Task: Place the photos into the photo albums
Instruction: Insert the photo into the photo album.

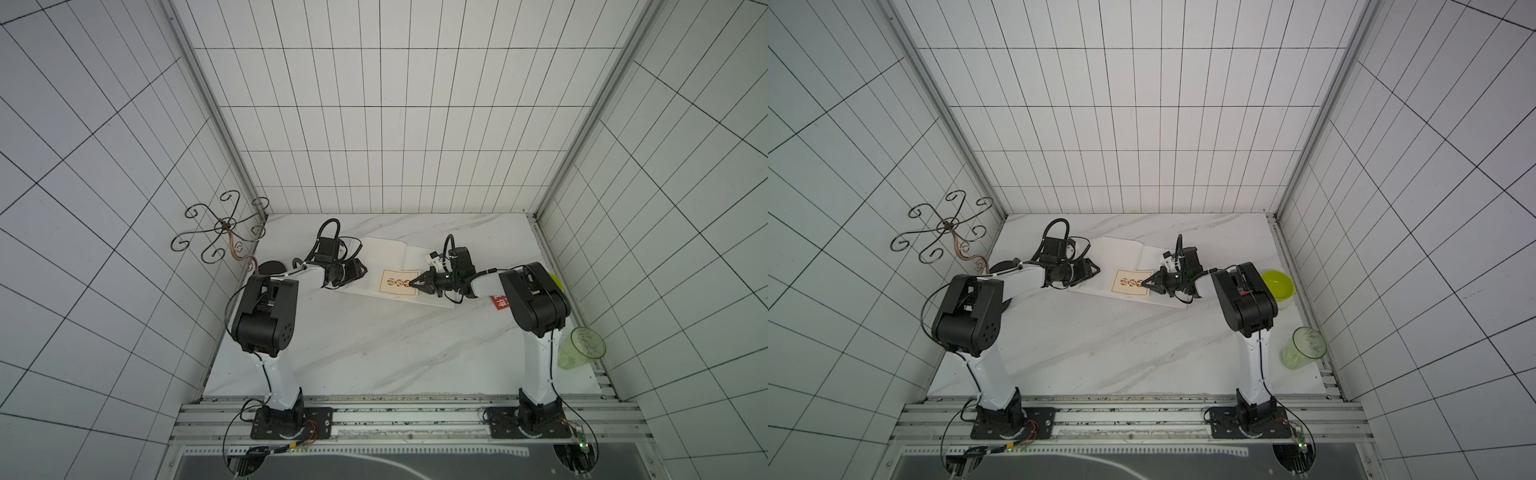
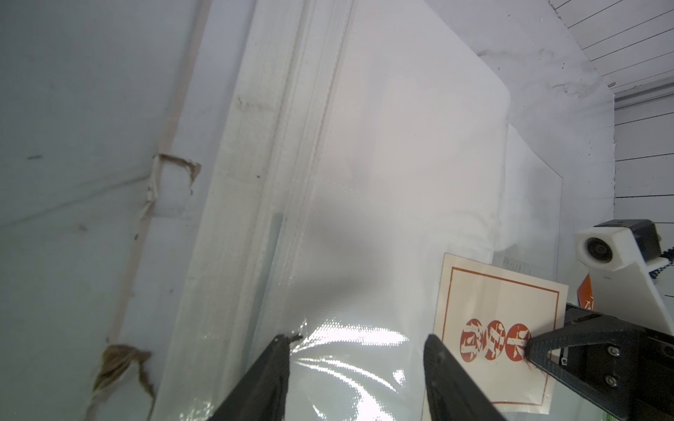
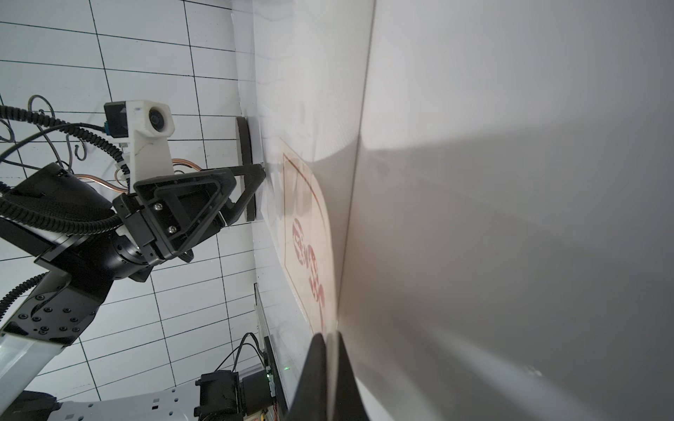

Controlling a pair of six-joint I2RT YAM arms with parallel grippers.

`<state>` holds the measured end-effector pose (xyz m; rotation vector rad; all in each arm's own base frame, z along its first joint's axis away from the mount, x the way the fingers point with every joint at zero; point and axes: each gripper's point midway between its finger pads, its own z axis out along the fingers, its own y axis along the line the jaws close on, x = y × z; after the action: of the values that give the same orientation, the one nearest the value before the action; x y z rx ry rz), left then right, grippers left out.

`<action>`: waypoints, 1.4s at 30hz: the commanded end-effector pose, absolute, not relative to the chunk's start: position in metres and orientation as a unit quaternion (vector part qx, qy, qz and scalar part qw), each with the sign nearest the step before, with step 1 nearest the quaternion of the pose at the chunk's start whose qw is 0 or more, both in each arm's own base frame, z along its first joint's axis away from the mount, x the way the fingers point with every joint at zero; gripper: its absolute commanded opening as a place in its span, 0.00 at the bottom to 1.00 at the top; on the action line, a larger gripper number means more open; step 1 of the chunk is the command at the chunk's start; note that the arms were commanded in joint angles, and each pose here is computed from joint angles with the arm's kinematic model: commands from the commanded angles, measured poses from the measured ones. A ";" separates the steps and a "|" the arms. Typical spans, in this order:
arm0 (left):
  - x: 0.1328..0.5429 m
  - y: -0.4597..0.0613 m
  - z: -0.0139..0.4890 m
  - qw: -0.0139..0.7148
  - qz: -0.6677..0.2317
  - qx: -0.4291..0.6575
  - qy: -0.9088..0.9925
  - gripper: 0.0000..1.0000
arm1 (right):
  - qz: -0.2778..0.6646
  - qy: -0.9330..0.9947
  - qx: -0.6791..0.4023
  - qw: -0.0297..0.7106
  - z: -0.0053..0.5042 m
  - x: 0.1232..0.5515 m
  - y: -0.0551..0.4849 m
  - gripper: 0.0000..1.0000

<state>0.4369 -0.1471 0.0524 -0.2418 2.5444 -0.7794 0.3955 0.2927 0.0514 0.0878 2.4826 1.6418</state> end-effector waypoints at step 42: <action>0.417 -0.101 0.015 0.169 -0.250 -0.154 0.941 0.60 | 0.489 0.861 -0.019 0.138 0.069 0.432 0.314 0.24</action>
<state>0.4295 -0.0965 0.0382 -0.3991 2.6023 -0.6900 0.4151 0.2925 0.0478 0.0170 2.5449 1.3882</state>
